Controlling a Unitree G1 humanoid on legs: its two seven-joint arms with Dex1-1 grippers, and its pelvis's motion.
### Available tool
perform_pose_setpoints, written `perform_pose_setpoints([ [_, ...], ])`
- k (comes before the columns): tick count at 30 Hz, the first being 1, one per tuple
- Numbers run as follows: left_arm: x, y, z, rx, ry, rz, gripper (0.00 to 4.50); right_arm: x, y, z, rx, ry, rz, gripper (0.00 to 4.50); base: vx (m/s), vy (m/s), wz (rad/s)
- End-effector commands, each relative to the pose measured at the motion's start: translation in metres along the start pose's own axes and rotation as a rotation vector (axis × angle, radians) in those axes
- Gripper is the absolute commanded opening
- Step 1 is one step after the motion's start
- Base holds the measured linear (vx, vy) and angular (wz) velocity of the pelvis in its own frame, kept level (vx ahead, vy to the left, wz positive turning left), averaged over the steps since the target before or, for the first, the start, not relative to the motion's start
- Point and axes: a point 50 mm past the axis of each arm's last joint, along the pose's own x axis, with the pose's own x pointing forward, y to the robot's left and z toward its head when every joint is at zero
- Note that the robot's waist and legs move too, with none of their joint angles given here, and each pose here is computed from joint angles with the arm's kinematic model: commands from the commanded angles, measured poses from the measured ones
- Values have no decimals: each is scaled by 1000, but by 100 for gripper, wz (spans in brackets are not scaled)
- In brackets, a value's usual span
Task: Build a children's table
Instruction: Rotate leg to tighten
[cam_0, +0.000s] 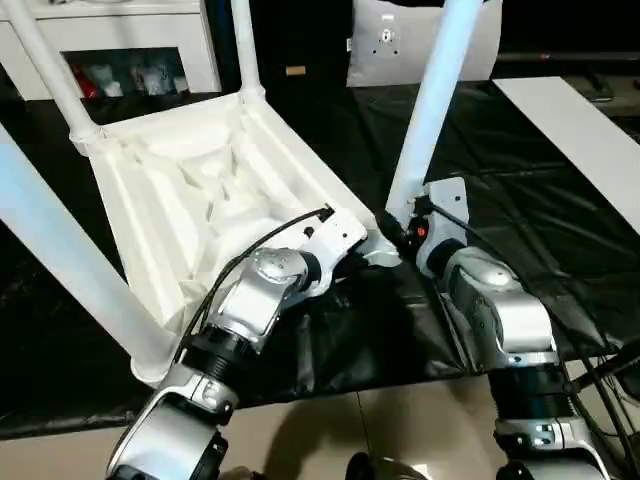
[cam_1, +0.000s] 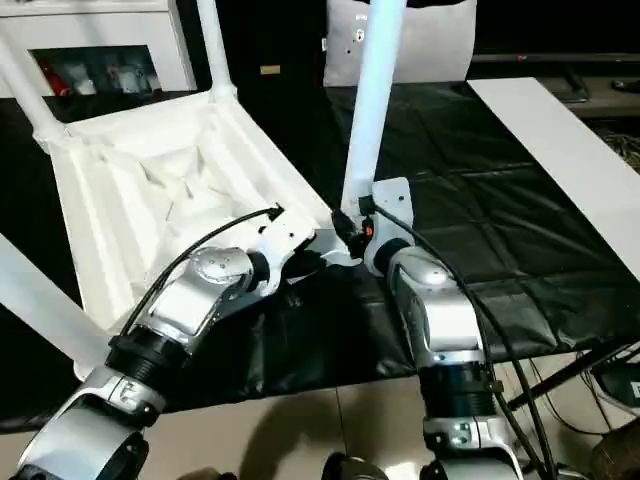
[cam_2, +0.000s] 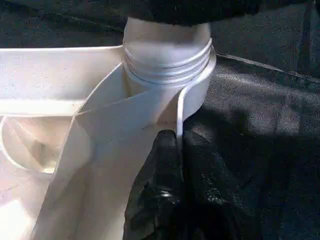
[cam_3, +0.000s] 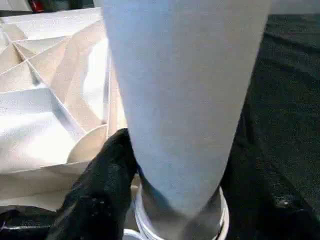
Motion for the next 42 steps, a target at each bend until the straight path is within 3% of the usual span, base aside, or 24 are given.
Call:
perform_pose_setpoints([
  [1,3,-10,21,56,-101,-77,0,0,15,-8,9,14,136,302,0,0,0],
  [6,-6,-2,14,92,-100,-111,0,-9,2,-4,-10,-2,186,332,0,0,0],
  [10,-19,7,0,156,-73,-193,0,-21,-19,1,-71,13,289,366,0,0,0],
  [13,-26,8,-6,195,-69,-267,0,-27,-27,2,-110,28,375,401,0,0,0],
  [15,-28,8,-8,199,-66,-295,0,-30,-29,2,-126,36,414,407,0,0,0],
  [17,-36,6,-12,253,-66,-408,0,-37,-31,2,-199,59,534,441,0,0,0],
  [23,-46,5,-19,337,-48,-539,0,-47,-32,3,-240,80,734,445,0,0,0],
  [30,-59,5,-22,413,-12,-700,0,-58,-26,-3,-208,150,1019,386,0,0,0],
  [32,-60,6,-23,417,-12,-706,0,-58,-26,-4,-206,157,1038,354,0,0,0],
  [42,-62,7,-22,431,-15,-726,0,-61,-22,-8,-209,191,1120,285,0,0,0],
])
